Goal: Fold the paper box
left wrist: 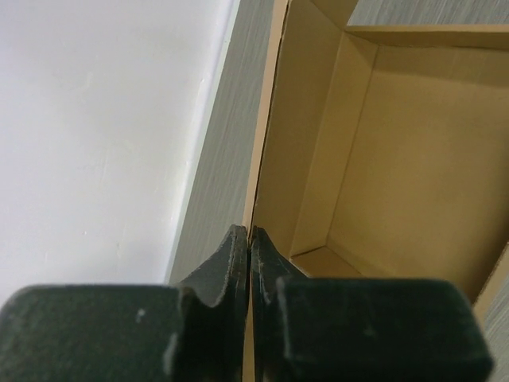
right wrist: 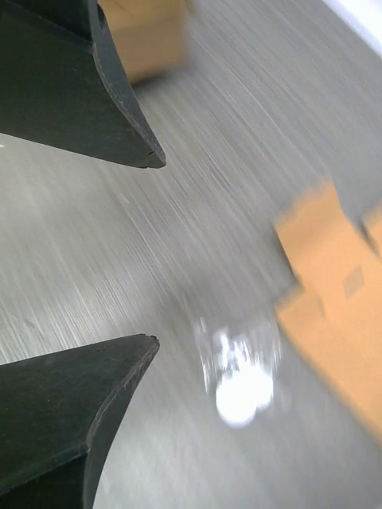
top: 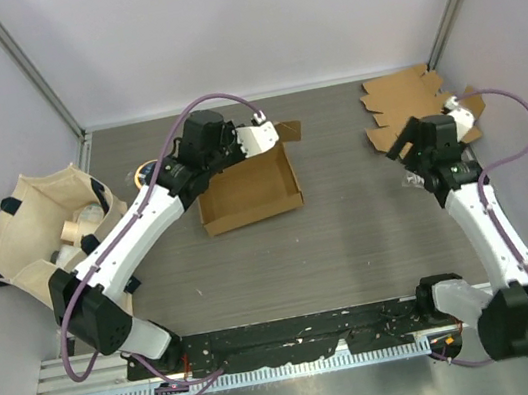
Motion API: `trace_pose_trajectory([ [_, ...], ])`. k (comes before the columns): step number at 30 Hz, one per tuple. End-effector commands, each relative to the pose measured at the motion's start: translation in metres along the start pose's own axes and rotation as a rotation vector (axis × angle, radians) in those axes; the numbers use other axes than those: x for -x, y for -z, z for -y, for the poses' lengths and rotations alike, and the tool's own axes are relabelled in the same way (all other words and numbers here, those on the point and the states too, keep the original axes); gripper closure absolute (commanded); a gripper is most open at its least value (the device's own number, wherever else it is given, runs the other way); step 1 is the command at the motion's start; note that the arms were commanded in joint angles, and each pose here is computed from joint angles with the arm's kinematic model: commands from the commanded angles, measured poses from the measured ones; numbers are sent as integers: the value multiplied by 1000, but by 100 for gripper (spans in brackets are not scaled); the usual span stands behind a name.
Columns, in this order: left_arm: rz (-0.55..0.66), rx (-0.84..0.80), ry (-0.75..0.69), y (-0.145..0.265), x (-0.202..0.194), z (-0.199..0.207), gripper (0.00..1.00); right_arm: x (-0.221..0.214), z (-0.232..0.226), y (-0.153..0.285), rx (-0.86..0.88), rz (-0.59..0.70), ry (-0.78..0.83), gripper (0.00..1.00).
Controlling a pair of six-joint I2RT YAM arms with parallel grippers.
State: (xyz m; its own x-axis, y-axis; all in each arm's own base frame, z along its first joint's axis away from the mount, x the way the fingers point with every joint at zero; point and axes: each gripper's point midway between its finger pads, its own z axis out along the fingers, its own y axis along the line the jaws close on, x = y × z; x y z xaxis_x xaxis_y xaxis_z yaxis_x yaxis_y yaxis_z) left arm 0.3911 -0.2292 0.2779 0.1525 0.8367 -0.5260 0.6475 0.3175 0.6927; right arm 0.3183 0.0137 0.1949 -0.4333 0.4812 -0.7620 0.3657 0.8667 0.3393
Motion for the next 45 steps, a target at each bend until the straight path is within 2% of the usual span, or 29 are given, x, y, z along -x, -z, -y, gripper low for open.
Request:
trace_pose_trajectory([
  [1,35,35,46,12,5,-8,92,-3,102,-50,-375,-13,-224,11],
  [3,36,31,44,13,5,-8,90,14,115,-62,-460,13,-212,11],
  [4,40,31,50,15,6,-8,90,3,127,-80,-526,-30,-193,10],
  [5,46,30,52,16,8,-9,88,23,124,-87,-539,-10,-195,10],
  [7,55,30,57,21,11,-11,88,0,124,-107,-540,-182,-91,11],
  [9,62,18,55,23,14,-12,88,2,123,-118,-533,-217,-45,12],
  [11,74,16,56,26,19,-16,88,-4,128,-126,-524,-275,71,11],
  [14,75,-2,57,27,21,-15,87,-10,130,-131,-499,-313,131,9],
  [19,65,-28,73,20,23,-13,86,-34,119,-144,-406,-381,76,13],
  [28,69,-30,81,21,28,-16,86,-54,139,-144,-461,-386,112,16],
  [34,60,-35,93,18,28,-16,86,-58,136,-134,-448,-373,86,41],
  [35,62,-31,95,18,29,-18,85,-56,134,-132,-441,-361,73,48],
  [38,52,-22,107,16,28,-19,86,-47,113,-117,-366,-318,41,55],
  [40,54,-2,131,15,29,-23,86,-60,88,-104,-279,-335,60,55],
  [41,67,-2,157,16,32,-23,86,-50,63,-94,-175,-287,50,55],
  [43,81,-2,178,17,34,-22,86,-81,13,-74,47,-351,43,55],
  [45,92,-7,199,17,37,-21,86,-82,-46,-48,243,-308,21,55],
])
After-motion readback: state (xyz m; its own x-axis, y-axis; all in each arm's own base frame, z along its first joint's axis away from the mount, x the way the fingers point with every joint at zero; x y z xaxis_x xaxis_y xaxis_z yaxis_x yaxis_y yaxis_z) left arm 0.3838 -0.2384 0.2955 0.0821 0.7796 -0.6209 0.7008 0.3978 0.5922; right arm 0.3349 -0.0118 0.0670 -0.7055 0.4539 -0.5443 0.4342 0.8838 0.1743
